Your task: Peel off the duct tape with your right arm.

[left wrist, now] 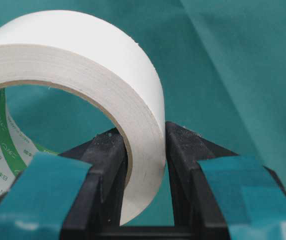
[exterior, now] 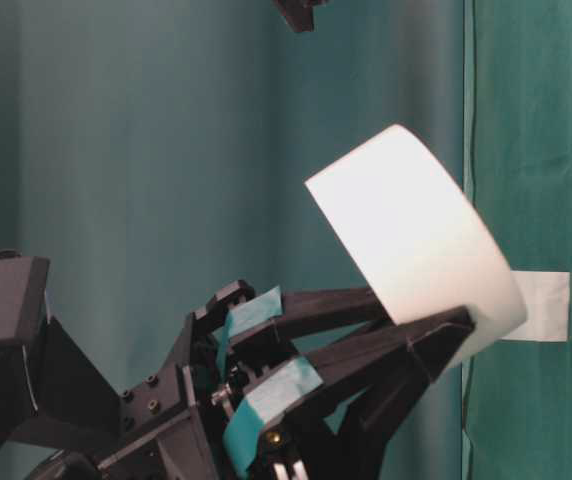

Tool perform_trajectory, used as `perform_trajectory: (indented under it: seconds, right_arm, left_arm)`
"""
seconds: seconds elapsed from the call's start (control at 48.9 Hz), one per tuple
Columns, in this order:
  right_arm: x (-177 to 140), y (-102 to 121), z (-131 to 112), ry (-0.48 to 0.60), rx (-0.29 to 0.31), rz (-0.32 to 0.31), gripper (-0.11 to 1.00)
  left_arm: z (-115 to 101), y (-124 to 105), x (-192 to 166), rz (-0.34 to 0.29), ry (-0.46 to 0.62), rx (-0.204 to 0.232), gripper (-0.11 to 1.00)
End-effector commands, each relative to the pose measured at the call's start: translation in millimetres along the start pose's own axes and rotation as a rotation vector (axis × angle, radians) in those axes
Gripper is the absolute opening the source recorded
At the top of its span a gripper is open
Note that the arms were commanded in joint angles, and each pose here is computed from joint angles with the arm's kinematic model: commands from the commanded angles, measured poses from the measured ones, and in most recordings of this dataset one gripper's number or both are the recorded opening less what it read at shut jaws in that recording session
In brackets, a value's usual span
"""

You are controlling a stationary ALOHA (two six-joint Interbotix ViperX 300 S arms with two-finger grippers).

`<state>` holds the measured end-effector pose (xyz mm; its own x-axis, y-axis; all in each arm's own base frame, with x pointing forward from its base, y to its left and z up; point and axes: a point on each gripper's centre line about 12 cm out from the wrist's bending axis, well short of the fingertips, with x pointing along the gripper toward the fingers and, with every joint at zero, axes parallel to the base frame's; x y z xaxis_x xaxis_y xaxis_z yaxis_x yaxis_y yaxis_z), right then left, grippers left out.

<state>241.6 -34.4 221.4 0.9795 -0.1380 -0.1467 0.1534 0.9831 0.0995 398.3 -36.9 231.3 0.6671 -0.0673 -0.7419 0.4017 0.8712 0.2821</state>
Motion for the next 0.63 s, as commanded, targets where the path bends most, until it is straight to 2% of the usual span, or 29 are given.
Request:
perform_trajectory:
  seconds: [0.0, 0.327, 0.614]
  right_arm:
    - [1, 0, 5, -0.020, 0.003, 0.000, 0.58]
    - [1, 0, 5, -0.022, 0.003, 0.000, 0.58]
    - [1, 0, 5, -0.021, 0.004, 0.002, 0.58]
  left_arm:
    - [6, 1, -4, 0.012, -0.032, -0.006, 0.21]
    - [-11, -7, 21, -0.007, 0.010, -0.078, 0.21]
    - [-27, -14, 43, -0.020, 0.045, -0.088, 0.21]
